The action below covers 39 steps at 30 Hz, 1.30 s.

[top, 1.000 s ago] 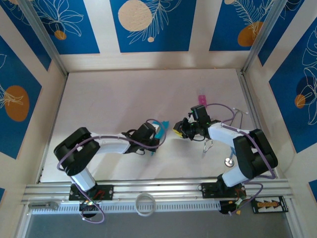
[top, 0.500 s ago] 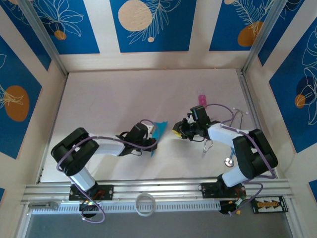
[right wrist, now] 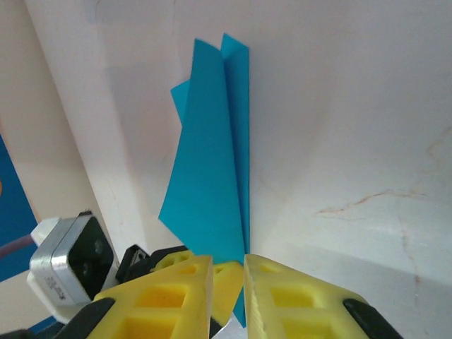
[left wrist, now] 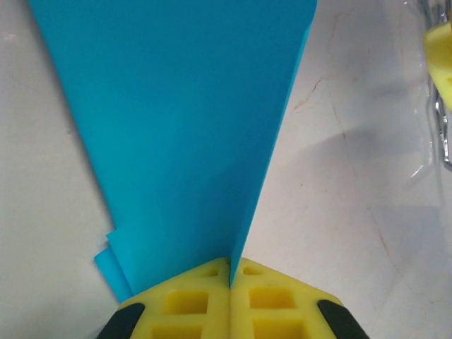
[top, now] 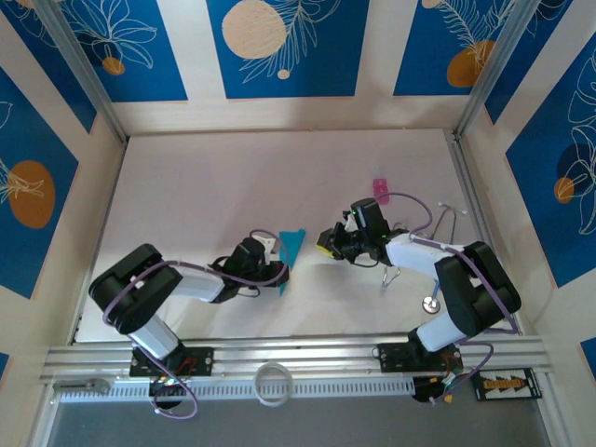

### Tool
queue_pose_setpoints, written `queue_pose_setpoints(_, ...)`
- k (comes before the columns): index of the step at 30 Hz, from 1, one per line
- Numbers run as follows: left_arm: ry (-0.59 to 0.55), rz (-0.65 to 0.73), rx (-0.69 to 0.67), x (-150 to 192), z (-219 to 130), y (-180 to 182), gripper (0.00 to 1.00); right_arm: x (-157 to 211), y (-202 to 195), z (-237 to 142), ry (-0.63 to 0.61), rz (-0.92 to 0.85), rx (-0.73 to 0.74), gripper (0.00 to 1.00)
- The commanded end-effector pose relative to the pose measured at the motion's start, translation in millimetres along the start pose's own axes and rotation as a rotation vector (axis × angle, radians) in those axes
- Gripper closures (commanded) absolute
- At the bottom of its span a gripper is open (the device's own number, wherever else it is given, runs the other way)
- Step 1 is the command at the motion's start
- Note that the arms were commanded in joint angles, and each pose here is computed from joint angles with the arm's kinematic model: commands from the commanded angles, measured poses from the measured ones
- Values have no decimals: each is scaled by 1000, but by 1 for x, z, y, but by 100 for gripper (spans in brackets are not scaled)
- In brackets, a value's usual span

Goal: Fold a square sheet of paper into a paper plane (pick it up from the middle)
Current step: Fold the wing for the fifth time at the center of the table.

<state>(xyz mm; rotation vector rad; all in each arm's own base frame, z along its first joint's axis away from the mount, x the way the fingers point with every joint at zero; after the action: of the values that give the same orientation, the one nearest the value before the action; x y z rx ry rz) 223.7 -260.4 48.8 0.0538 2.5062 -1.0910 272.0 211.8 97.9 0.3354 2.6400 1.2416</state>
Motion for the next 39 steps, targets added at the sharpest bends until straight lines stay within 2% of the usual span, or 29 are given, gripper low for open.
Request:
queue_pose_setpoints(1,30,-59,85,2,2,-1,100,6,5,5,31,-44,-35,82)
queue_pose_setpoints(10,92,-69,202,0,6,-8,100,12,13,10,47,-118,-58,88)
queue_pose_setpoints(22,127,-121,277,-6,7,-10,100,20,30,26,117,-223,-93,91)
queue_pose_setpoints(39,156,-225,218,0,10,10,100,11,20,55,162,-208,-63,92)
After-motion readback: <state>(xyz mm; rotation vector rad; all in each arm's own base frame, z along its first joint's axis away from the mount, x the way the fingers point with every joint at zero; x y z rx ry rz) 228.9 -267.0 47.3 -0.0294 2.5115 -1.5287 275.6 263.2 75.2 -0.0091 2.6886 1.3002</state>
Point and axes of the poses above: each hand's point on the last joint's axis, 136 mm out from that joint toward the fingers, its own z axis out along the fingers, its own y axis along the line the jaws close on, x = y × z, the point moved 4 cm from there along -z, back along the fingers, and after that the axes turned 7 degrees about -z, right-handed, at the moved point
